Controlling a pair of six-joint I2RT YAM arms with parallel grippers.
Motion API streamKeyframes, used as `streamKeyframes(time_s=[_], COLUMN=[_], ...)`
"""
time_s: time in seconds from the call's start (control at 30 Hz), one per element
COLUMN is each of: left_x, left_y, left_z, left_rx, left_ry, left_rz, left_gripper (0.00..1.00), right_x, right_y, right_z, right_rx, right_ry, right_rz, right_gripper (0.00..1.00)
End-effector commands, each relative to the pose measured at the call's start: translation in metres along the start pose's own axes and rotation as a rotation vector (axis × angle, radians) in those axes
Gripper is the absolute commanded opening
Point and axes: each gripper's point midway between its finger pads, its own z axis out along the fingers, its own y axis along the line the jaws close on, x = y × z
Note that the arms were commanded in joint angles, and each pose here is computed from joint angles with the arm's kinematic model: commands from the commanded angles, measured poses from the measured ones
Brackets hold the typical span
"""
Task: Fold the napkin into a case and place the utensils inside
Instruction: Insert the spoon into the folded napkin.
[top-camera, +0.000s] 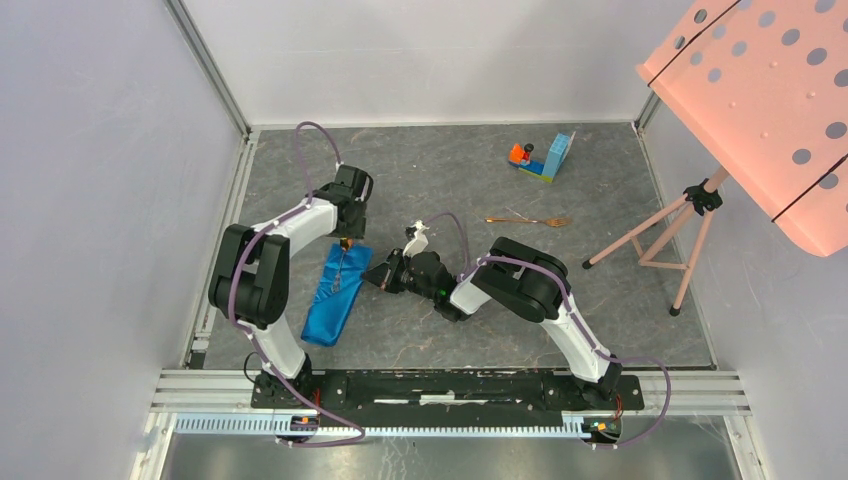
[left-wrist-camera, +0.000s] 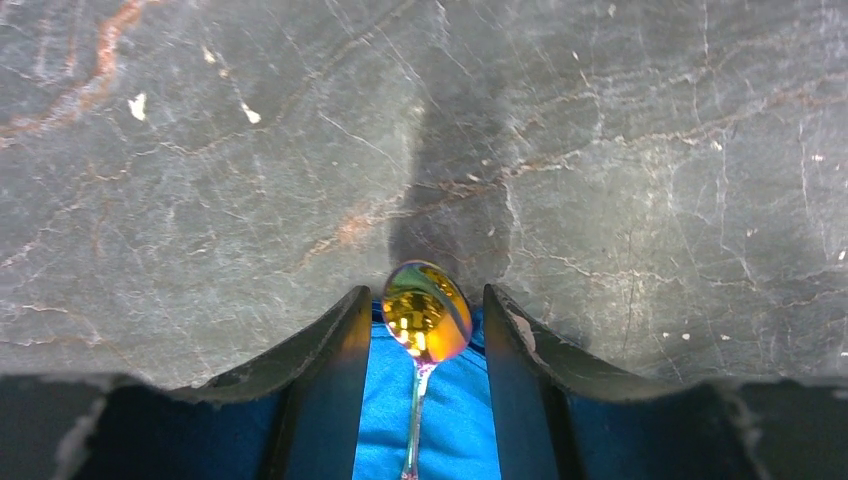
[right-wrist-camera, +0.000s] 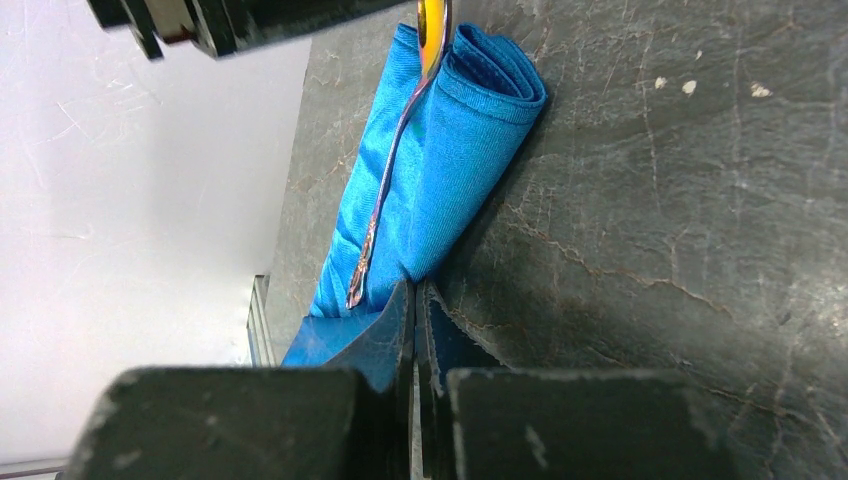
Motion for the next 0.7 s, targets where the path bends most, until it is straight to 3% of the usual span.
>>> streamKeyframes(time_s=[0.0,0.5,0.67], left_x=[-0.023,-0.015,-0.011], left_y=[0.013,0.002,0.004], left_z=[-0.004,0.012,0.011], left_rx=[-0.005,0.058,0.052], left_ry=[-0.031,0.017,0.013], left_rz=[-0.013,-0.021,-0.02], left_gripper=[0.53,0.51,0.46], right_x=[-0.003,-0.003,-0.003], right_y=[0.001,0.002,0.001], right_z=[0.002,0.003,0.004], right_rx=[-0.02,-0.022,-0.022], right_ry=[-0.017,-0.018,-0.018], right_rz=[-0.005,-0.002,-0.001], right_gripper=[0.0,0.0,0.0])
